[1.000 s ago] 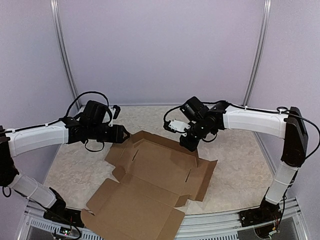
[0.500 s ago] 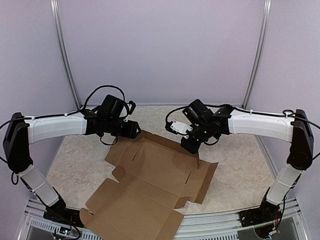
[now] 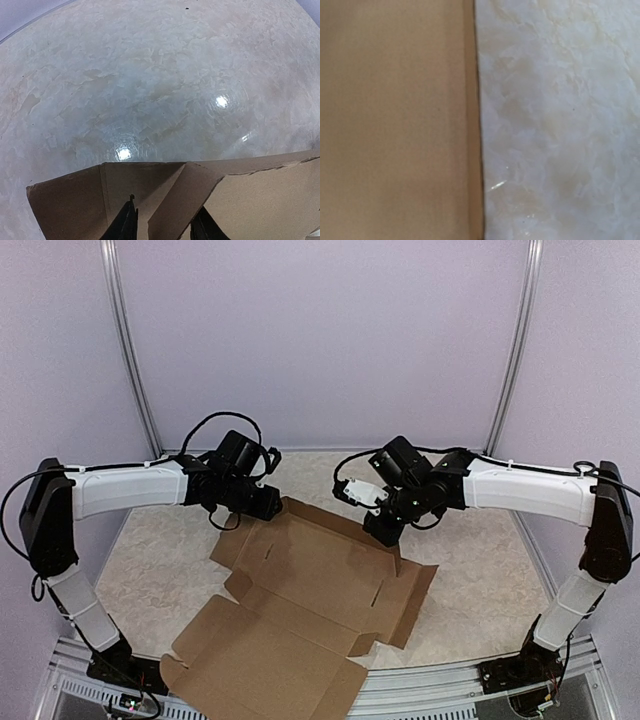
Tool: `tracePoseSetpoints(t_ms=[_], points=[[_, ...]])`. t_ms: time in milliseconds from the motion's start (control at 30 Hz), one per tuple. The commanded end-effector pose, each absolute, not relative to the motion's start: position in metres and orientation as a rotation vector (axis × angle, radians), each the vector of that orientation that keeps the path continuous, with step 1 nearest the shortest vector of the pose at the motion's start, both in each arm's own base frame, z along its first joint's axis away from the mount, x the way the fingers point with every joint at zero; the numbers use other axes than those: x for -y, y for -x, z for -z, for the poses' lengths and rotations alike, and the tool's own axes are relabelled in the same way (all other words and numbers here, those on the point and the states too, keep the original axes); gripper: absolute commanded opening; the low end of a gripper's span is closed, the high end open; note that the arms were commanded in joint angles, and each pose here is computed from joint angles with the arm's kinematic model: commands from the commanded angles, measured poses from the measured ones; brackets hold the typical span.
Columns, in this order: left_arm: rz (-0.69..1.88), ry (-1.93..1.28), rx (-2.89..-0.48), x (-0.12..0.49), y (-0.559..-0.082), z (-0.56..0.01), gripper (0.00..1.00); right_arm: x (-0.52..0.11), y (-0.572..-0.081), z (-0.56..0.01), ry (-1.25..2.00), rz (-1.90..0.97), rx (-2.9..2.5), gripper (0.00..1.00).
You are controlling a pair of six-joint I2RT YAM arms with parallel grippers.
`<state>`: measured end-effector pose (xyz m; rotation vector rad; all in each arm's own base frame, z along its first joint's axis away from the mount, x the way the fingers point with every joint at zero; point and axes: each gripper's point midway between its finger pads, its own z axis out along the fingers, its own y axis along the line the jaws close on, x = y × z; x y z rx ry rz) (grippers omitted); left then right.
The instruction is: Fold the paper box
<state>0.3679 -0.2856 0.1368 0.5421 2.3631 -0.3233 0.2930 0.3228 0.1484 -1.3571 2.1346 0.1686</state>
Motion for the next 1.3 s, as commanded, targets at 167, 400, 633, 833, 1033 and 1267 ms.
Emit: tracePoseSetpoints(t_ms=[167, 400, 633, 833, 1033, 1267], points=[[0.262, -0.585, -2.369, 0.288, -0.367, -0.137, 0.14, -0.329, -0.29, -0.167, 1.336, -0.198, -2.096, 0.0], [0.272, -0.619, -2.306, 0.297, -0.363, -0.151, 0.0, -0.334, -0.287, -0.172, 1.351, -0.233, -2.085, 0.0], [0.294, -0.618, -2.265, 0.303, -0.36, -0.162, 0.0, -0.329, -0.291, -0.174, 1.36, -0.181, -2.085, 0.11], [0.307, -0.617, -2.225, 0.305, -0.356, -0.171, 0.0, -0.324, -0.296, -0.169, 1.381, -0.119, -2.092, 0.34], [0.301, -0.609, -2.209, 0.301, -0.352, -0.173, 0.0, -0.322, -0.302, -0.17, 1.38, -0.103, -2.1, 0.39], [0.298, -0.6, -2.21, 0.299, -0.35, -0.171, 0.0, -0.327, -0.3, -0.176, 1.394, -0.135, -2.105, 0.23]])
